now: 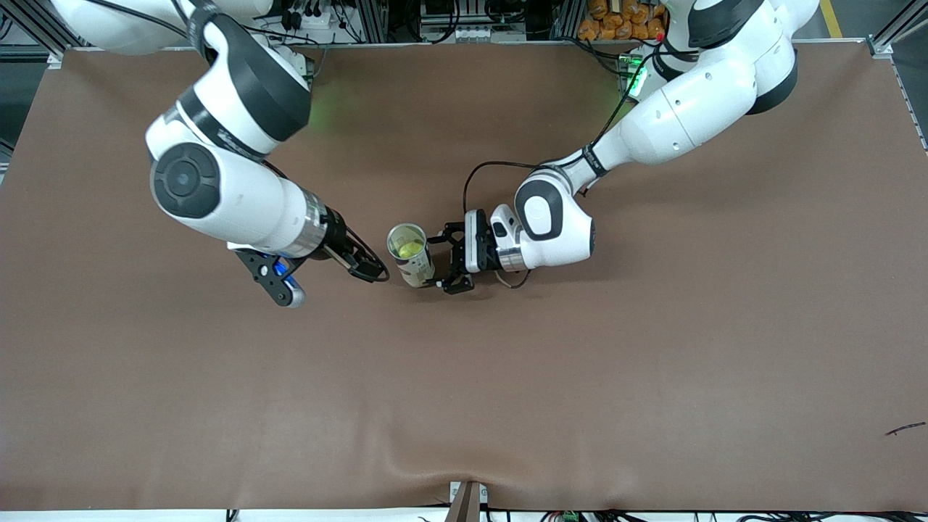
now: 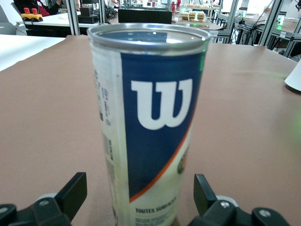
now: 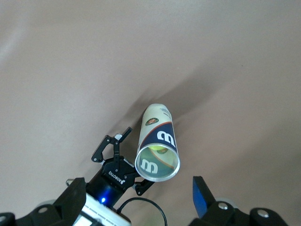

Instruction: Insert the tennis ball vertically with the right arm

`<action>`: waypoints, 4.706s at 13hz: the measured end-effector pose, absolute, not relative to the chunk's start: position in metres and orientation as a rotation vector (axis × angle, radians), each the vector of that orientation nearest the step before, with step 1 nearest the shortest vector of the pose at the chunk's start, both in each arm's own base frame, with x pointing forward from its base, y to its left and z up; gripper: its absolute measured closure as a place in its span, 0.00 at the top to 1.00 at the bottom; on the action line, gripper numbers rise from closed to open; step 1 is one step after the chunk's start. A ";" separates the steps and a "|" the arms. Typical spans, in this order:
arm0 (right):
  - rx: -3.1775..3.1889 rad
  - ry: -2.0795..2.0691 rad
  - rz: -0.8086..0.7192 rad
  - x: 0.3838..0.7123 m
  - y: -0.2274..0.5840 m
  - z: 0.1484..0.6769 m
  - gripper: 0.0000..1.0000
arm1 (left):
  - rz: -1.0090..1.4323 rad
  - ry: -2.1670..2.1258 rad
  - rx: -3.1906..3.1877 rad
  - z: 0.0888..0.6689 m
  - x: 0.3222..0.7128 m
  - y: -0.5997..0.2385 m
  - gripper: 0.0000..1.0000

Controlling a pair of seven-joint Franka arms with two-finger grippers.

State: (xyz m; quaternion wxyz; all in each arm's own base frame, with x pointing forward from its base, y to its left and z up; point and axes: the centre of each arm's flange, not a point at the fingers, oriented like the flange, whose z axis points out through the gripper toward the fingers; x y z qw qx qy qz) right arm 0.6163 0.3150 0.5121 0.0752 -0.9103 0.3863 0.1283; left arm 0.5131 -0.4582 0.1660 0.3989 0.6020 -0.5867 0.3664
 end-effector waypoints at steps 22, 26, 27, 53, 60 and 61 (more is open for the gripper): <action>-3.124 0.127 0.296 0.641 0.002 0.526 1.00 | 0.420 -1.642 1.573 0.274 0.644 -0.274 1.00; -3.128 0.067 0.253 0.629 -0.069 0.549 1.00 | 0.229 -1.607 1.685 0.292 0.657 -0.250 1.00; -3.123 0.062 0.234 0.623 -0.080 0.558 1.00 | 0.169 -1.595 1.720 0.290 0.658 -0.241 1.00; -3.142 0.072 0.108 0.509 -0.047 0.672 1.00 | -0.313 -0.157 3.121 0.591 0.579 -0.033 1.00; -3.138 0.051 0.167 0.525 -0.043 0.645 1.00 | -0.208 0.015 3.106 0.647 0.529 0.004 1.00; -3.138 0.051 0.169 0.526 -0.043 0.643 1.00 | -0.205 0.027 3.101 0.644 0.521 0.009 1.00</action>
